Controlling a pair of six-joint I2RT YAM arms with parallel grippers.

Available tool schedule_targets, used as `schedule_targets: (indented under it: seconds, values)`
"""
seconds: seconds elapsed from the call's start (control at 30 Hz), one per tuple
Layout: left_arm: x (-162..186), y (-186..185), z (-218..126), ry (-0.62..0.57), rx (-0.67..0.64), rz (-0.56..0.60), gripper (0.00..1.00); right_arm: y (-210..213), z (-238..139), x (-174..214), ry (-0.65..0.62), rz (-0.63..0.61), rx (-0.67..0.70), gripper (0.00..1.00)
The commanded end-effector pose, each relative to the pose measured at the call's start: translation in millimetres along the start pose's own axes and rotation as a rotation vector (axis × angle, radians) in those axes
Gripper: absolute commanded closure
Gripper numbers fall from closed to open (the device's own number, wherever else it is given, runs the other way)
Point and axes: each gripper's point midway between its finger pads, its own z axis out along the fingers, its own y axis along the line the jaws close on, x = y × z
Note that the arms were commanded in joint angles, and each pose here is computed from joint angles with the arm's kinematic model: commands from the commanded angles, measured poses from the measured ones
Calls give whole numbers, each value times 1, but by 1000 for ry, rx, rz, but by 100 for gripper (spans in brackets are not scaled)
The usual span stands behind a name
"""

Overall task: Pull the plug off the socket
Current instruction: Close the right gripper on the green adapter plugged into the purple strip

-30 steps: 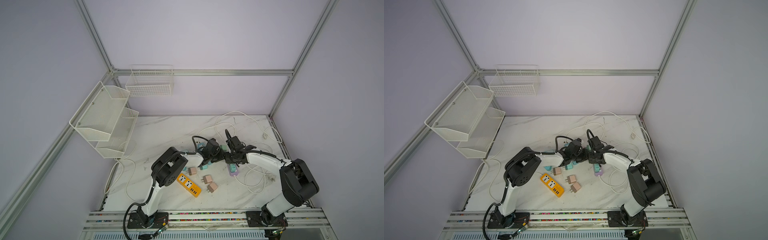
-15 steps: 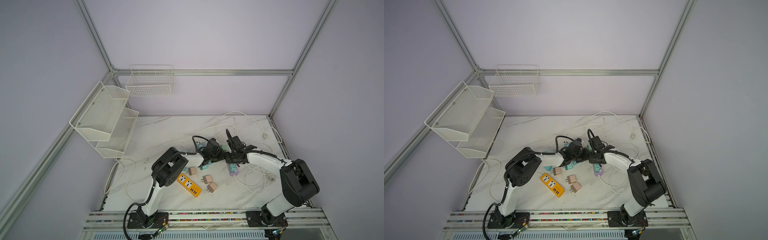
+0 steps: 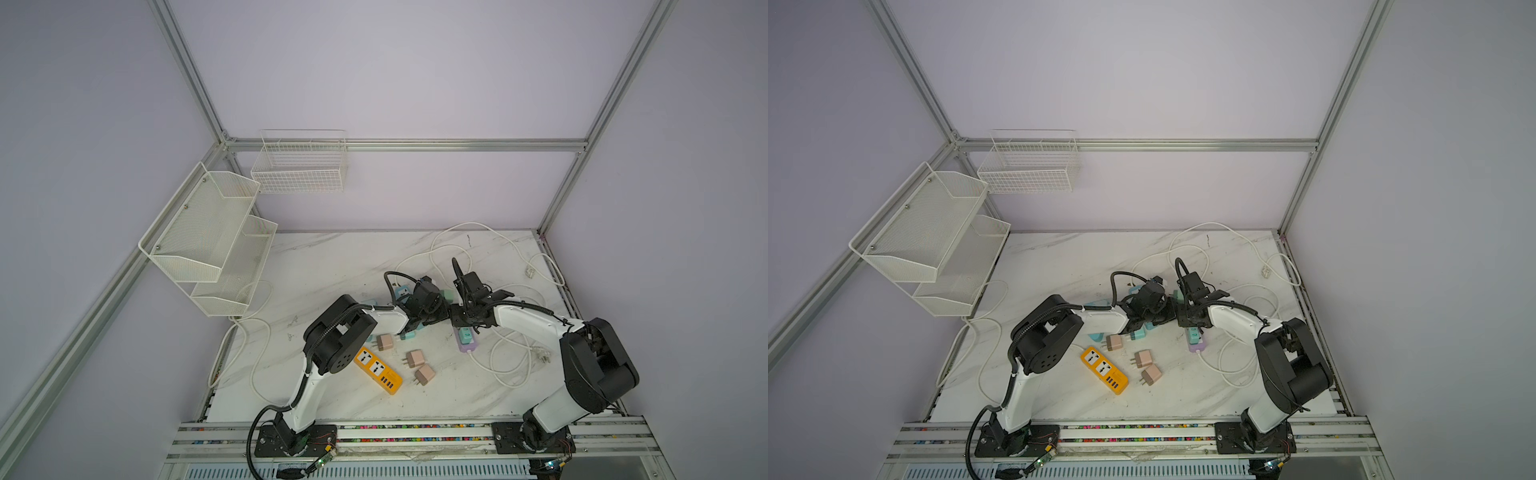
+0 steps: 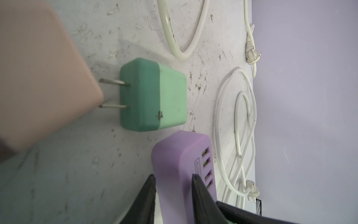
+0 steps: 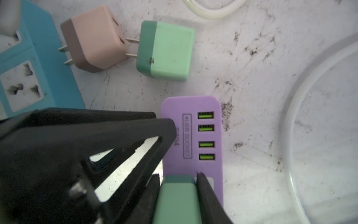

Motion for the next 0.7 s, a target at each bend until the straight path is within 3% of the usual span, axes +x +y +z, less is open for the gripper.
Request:
schedule_targets:
  seconds: [0.0,0.13,0.47,0.57,0.67]
  values:
    - [73,87,13,197,-236,-29,69,13,-14,-23,-79,10,-46,93]
    - [74,85,17,203,-228,-29,69,25,-14,-24,-78,0,-99,93]
    - [77,78,23,223,-208,-22,69,11,-18,-36,-104,-12,-8,93]
    - [71,80,20,189,-235,-20,70,31,-10,-32,-70,-46,-99,98]
    - [69,83,19,185,-251,-18,71,30,-7,-30,-58,-57,-95,98]
